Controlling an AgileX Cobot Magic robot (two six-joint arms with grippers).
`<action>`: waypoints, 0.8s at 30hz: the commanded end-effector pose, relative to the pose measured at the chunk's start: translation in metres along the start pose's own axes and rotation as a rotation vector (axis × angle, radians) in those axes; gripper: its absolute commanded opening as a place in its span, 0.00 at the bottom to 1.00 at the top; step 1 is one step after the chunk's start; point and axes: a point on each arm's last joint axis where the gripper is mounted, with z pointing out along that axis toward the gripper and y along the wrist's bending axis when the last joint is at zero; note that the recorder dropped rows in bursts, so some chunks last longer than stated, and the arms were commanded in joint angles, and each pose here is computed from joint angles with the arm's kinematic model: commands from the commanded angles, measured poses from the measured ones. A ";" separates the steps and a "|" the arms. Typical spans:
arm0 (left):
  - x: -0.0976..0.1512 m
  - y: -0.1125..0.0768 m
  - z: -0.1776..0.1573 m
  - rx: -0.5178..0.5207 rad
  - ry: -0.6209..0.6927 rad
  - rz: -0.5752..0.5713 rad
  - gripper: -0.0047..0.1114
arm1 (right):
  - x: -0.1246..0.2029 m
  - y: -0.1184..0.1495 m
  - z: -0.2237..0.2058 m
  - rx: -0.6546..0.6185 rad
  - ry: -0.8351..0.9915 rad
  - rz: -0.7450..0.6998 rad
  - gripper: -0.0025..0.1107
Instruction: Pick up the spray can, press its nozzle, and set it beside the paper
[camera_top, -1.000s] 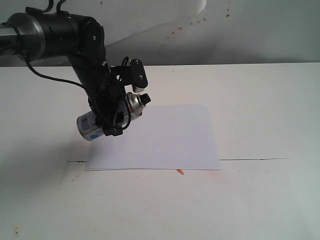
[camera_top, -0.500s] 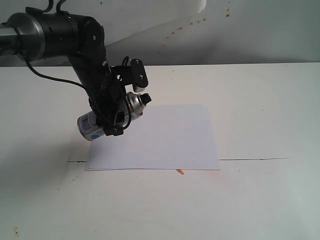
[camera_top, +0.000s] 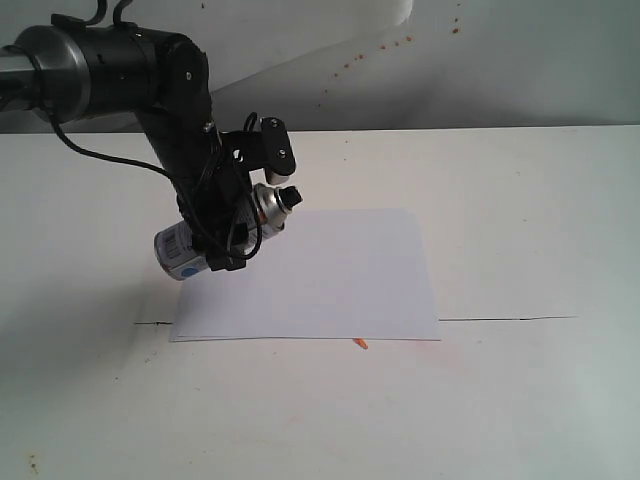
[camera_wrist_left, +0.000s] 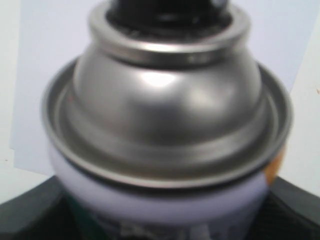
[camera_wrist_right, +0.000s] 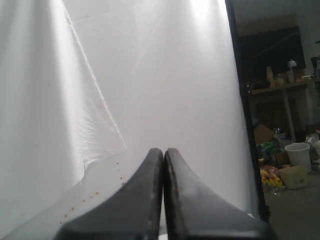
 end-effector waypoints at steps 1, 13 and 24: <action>-0.004 0.002 -0.007 -0.028 -0.023 -0.003 0.04 | -0.037 0.007 0.018 -0.005 0.006 -0.001 0.02; -0.004 0.003 -0.007 -0.034 -0.028 -0.003 0.04 | -0.048 0.033 0.150 -0.059 0.527 -0.007 0.02; -0.003 0.001 -0.006 -0.012 -0.011 -0.003 0.04 | 0.092 0.092 0.186 -0.227 1.366 0.032 0.02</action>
